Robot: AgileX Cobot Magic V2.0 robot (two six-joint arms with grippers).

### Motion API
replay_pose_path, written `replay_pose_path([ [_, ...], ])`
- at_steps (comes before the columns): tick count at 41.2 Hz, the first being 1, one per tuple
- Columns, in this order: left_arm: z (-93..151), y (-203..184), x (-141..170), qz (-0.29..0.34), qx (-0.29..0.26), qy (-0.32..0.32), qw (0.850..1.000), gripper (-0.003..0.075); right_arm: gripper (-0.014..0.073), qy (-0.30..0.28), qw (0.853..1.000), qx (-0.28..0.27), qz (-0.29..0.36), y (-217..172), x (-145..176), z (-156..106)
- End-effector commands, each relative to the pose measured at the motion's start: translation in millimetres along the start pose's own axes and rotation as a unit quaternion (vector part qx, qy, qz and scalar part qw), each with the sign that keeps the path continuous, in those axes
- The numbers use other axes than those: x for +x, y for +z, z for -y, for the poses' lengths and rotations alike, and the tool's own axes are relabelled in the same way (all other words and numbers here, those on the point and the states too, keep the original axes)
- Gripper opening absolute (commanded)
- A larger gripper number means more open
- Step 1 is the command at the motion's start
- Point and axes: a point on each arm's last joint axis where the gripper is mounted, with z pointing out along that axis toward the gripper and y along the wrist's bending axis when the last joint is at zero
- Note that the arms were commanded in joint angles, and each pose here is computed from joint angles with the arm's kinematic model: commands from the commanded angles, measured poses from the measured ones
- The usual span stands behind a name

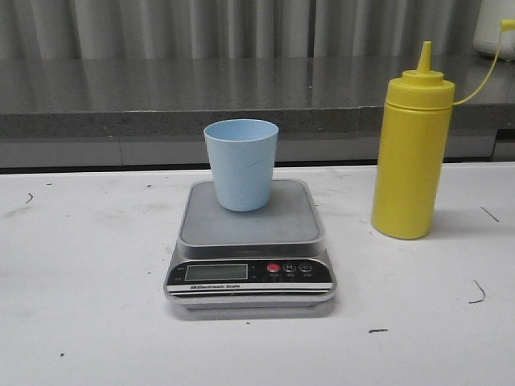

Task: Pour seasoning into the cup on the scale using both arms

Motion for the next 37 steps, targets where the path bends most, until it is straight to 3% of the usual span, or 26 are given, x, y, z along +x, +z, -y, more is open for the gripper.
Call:
replay_pose_path([
  [1, -0.6, -1.2, -0.1, 0.037, -0.001, -0.008, 0.999, -0.0020, -0.0122, -0.009, 0.996, 0.030, 0.080, -6.4, -2.9, 5.1],
  [11, -0.6, -1.2, -0.1, 0.037, -0.001, -0.008, 0.999, -0.0020, -0.0122, 0.007, 0.965, 0.083, 0.247, 11.0, 48.4, 10.9],
  [18, -0.6, -1.2, -0.1, 0.037, -0.001, -0.008, 0.999, -0.0020, -0.0122, 0.008, 0.945, 0.112, 0.307, 33.1, 88.9, 13.7],
  [27, -0.6, -1.2, -0.1, 0.037, -0.001, -0.008, 0.999, -0.0020, -0.0122, 0.007, 0.938, 0.117, 0.326, 54.0, 115.8, 15.3],
  [37, -0.6, -1.2, -0.1, 0.037, -0.001, -0.008, 0.999, -0.0020, -0.0122, 0.018, 0.939, 0.114, 0.326, 54.1, 116.0, 15.4],
])
